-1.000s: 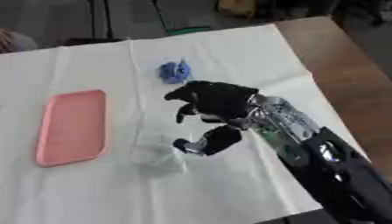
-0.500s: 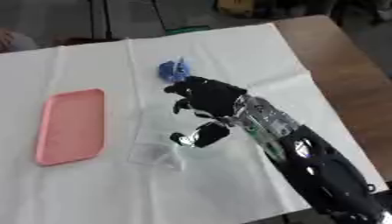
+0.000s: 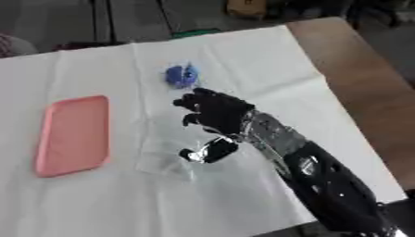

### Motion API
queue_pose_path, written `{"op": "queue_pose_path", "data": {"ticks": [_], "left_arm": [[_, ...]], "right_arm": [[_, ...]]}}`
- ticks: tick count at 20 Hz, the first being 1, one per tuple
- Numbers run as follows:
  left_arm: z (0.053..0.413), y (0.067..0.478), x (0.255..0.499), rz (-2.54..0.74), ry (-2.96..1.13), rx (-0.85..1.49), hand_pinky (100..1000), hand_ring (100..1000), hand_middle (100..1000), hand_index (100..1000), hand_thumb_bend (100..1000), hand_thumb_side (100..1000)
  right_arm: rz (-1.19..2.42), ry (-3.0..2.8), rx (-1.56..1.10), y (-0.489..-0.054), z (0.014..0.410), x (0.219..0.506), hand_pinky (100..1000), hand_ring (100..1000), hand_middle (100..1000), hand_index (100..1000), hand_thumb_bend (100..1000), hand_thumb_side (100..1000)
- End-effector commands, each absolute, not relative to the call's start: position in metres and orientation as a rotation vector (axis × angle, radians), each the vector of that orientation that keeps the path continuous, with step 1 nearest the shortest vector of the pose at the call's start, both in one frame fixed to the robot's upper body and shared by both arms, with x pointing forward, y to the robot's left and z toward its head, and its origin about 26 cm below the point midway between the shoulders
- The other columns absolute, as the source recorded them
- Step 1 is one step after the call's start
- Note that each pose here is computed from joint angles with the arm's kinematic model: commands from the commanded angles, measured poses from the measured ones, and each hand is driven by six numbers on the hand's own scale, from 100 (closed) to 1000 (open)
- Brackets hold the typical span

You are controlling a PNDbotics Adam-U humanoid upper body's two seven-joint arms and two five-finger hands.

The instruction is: Pick up objects on the table and place them in the box.

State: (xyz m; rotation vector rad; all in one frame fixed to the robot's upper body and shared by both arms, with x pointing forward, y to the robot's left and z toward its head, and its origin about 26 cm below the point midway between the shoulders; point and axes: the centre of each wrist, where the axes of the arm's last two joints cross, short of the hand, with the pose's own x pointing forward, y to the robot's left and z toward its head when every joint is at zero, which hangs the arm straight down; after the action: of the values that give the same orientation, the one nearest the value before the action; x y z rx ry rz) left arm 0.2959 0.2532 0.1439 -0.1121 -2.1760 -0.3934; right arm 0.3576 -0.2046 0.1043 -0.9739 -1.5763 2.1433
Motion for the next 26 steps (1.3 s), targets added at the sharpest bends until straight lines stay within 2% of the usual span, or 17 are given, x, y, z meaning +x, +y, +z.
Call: {"op": "queue_pose_path", "data": {"ticks": [1,11,26], "left_arm": [[0.15,0.257,0.295,-0.423,-2.188,-0.097,581,781,937,953,164,879],[0.149,0.258,0.295,-0.429,-2.181,-0.095,581,781,938,953,164,878],[0.149,0.257,0.295,-0.431,-2.184,-0.096,580,783,940,954,160,878]], "right_arm": [[2.166,-1.599,-1.004,-0.203,0.113,0.356,1000,1000,1000,791,404,986],[2.24,-1.592,-0.98,-0.199,0.112,0.344,1000,1000,1000,798,431,1000],[2.241,-1.512,-0.986,-0.202,0.092,0.354,1000,1000,1000,793,426,1000]]}}
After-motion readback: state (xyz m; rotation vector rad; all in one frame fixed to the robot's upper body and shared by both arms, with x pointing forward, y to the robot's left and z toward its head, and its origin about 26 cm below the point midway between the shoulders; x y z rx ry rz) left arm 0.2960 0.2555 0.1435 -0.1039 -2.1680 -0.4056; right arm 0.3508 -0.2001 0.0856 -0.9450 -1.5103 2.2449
